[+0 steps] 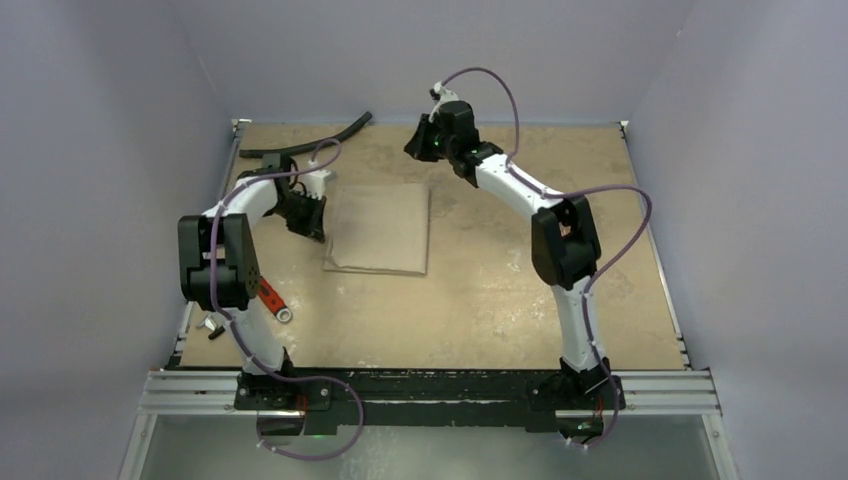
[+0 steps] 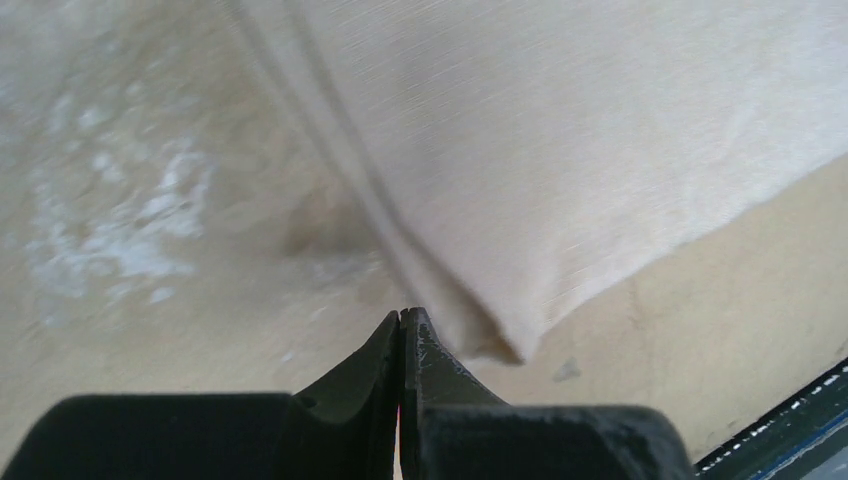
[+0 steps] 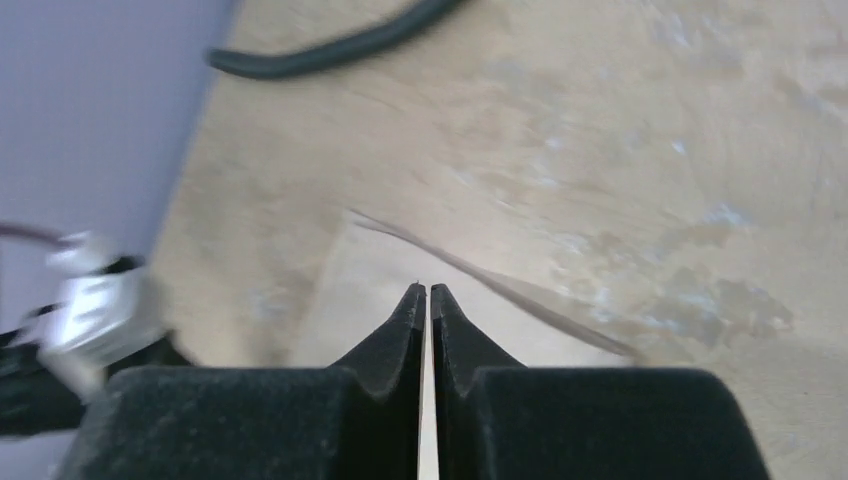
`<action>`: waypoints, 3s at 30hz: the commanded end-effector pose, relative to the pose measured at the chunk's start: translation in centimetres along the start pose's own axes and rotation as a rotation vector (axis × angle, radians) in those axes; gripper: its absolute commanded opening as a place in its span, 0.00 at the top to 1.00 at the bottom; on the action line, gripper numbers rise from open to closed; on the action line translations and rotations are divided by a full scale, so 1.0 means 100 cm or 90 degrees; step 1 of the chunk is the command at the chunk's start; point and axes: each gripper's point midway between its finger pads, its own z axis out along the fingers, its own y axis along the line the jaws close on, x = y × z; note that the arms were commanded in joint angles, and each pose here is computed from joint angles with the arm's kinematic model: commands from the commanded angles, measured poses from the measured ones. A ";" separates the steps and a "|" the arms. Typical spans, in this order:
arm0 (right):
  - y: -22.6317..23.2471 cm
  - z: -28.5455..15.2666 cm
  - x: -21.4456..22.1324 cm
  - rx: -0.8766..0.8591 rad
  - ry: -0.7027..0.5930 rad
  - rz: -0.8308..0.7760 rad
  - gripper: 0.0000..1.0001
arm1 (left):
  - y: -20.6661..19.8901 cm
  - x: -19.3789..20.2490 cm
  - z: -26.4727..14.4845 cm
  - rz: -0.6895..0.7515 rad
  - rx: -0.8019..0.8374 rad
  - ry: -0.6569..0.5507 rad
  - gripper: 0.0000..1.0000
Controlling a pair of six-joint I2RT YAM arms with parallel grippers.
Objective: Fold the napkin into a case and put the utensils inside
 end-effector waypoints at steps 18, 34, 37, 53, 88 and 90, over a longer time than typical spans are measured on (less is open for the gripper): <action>-0.119 0.035 0.131 0.012 0.184 0.167 1.00 | -0.045 0.055 0.039 0.203 -0.084 0.113 1.00; -0.060 -0.022 0.078 -0.074 0.056 0.115 0.76 | -0.039 0.062 0.046 0.221 -0.096 0.111 1.00; -0.065 -0.014 0.112 -0.062 0.101 0.127 0.79 | -0.037 0.060 0.045 0.223 -0.105 0.109 1.00; -0.138 -0.047 0.189 0.147 0.138 0.191 1.00 | -0.025 0.049 0.036 0.250 -0.156 0.089 1.00; -0.057 0.001 0.082 0.024 0.147 -0.030 0.43 | -0.027 -0.004 0.008 0.157 -0.090 -0.018 0.95; -0.053 0.018 0.095 0.007 0.175 -0.044 0.39 | -0.020 0.002 0.017 0.151 -0.101 -0.007 0.96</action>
